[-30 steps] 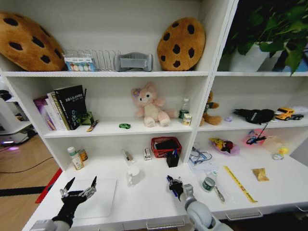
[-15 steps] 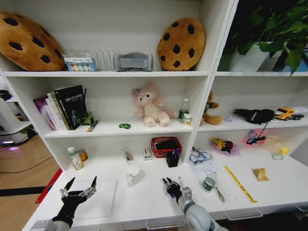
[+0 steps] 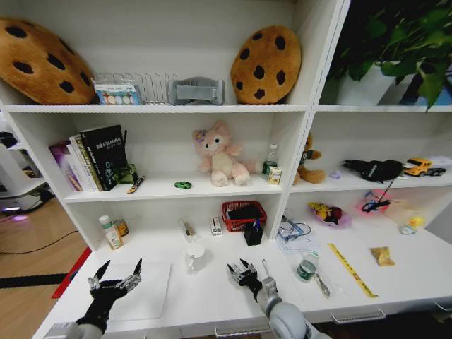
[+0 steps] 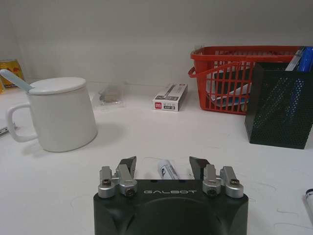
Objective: Organize the objects on the table.
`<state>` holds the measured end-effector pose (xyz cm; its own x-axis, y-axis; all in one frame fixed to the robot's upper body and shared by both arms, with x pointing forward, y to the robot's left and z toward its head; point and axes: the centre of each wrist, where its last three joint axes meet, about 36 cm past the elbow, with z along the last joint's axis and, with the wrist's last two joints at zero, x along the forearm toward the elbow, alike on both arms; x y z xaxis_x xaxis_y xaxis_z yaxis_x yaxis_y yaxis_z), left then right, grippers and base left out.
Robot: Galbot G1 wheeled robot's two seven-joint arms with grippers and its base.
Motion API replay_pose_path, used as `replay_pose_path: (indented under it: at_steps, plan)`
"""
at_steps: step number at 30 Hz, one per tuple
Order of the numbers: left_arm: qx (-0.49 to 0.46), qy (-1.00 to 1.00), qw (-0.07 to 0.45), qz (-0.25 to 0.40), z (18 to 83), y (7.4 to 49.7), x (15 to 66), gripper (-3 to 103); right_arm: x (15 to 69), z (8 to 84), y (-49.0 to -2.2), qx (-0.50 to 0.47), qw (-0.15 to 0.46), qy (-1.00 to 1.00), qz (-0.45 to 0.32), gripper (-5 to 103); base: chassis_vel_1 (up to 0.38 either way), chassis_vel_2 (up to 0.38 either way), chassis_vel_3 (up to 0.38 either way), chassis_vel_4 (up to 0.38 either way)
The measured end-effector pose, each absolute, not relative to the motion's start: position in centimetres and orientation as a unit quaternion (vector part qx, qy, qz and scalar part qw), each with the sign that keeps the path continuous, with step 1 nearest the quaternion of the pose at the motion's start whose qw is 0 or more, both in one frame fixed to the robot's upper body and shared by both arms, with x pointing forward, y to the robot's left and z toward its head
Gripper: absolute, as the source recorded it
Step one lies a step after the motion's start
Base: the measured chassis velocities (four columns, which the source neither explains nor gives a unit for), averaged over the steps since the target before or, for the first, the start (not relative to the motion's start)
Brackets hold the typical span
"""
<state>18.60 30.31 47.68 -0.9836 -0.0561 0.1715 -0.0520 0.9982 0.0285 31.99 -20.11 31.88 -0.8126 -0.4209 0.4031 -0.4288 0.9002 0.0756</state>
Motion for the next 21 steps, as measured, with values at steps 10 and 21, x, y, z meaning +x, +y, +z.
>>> replay_pose_path:
  at_steps: [10, 21]
  plan:
    - [0.027, -0.996, 0.086, -0.012, 47.7, 30.3, 18.6, 100, 32.5, 31.7, -20.4, 0.220, 0.227, -0.949, 0.009, 45, 0.000, 0.000, 0.000, 0.000]
    - [0.027, -0.996, 0.086, -0.012, 47.7, 30.3, 18.6, 100, 33.3, 32.1, -20.7, 0.209, 0.234, -0.949, 0.013, 16, 0.000, 0.000, 0.000, 0.000]
